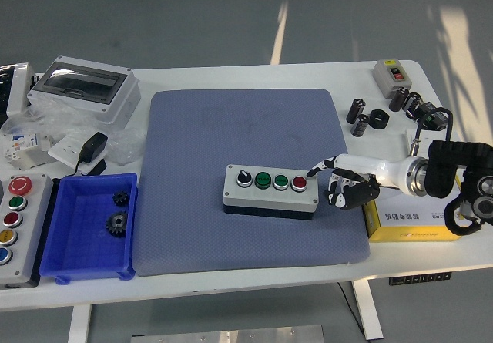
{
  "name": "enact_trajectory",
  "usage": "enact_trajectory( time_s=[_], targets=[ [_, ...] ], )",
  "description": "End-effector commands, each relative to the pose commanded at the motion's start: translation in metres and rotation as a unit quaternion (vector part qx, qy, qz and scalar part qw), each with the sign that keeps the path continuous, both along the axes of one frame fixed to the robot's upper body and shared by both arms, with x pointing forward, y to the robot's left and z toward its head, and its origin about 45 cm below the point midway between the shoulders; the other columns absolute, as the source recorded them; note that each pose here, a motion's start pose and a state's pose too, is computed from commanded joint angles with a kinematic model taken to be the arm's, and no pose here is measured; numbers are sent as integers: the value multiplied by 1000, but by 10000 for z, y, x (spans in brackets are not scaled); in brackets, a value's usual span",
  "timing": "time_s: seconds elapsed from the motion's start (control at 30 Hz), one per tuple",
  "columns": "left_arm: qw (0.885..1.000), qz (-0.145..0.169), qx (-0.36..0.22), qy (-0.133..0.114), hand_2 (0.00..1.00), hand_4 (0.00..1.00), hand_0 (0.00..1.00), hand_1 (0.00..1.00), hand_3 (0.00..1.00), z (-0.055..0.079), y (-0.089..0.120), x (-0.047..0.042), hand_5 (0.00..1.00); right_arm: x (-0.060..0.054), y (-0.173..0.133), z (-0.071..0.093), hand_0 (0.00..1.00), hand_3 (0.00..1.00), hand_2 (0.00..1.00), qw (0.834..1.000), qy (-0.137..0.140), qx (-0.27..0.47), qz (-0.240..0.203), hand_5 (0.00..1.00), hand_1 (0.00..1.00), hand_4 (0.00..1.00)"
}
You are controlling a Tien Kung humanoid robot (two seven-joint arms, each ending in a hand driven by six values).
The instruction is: Pick up the button,place it on the desk,press the button,press the button
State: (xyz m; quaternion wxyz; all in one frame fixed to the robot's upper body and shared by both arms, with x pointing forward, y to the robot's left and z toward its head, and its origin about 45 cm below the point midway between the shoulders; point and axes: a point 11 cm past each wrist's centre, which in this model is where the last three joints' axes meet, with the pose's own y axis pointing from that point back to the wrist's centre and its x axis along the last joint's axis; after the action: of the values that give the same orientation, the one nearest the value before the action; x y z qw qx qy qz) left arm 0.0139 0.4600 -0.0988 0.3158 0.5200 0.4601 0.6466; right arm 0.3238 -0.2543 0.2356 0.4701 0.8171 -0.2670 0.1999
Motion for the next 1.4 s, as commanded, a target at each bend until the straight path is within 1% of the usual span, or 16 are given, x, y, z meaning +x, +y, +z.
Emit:
enact_trajectory(
  time_s=[0.13,0.3,0.67,0.87,1.0,1.1,1.13,1.27,1.37,1.4],
  targets=[
    [1000,0,0,0,543,580,621,561,593,-1,-2,0,139,0,-10,4,53,824,287,1000,-2,0,-1,62,171,261],
    [1000,0,0,0,543,581,621,561,592,-1,0,-4,142,-26,14,-12,48,820,286,1000,2,1,4,77,162,269],
    [1000,0,0,1,543,587,622,564,592,-2,-4,-9,150,-75,157,-6,46,812,277,1000,7,12,26,60,149,289],
    [1000,-1,0,0,542,590,622,565,591,-1,-3,-1,160,-47,187,-76,41,810,272,1000,9,4,26,49,140,297],
    [1000,-2,0,0,542,590,622,565,591,-2,-3,-1,163,-34,171,-165,41,807,268,1000,12,-8,22,43,137,300],
    [1000,-1,0,1,542,590,622,565,591,-3,-4,-11,163,-40,169,-177,41,807,268,1000,12,-5,20,43,137,300],
    [1000,-1,-1,1,542,590,622,565,591,-3,-5,-15,163,-40,179,-151,41,807,268,1000,10,1,21,43,137,300],
    [1000,0,-1,3,542,590,622,565,591,-6,-8,-32,164,-6,249,103,42,804,266,998,-13,61,23,32,133,307],
    [1000,0,-1,3,542,590,622,565,591,-7,-12,-32,164,37,269,325,42,804,266,992,-38,120,17,32,133,307],
    [1000,0,-1,2,542,591,622,565,591,-8,-14,-31,166,52,259,375,41,804,265,990,-47,133,13,25,131,306]
  ],
)
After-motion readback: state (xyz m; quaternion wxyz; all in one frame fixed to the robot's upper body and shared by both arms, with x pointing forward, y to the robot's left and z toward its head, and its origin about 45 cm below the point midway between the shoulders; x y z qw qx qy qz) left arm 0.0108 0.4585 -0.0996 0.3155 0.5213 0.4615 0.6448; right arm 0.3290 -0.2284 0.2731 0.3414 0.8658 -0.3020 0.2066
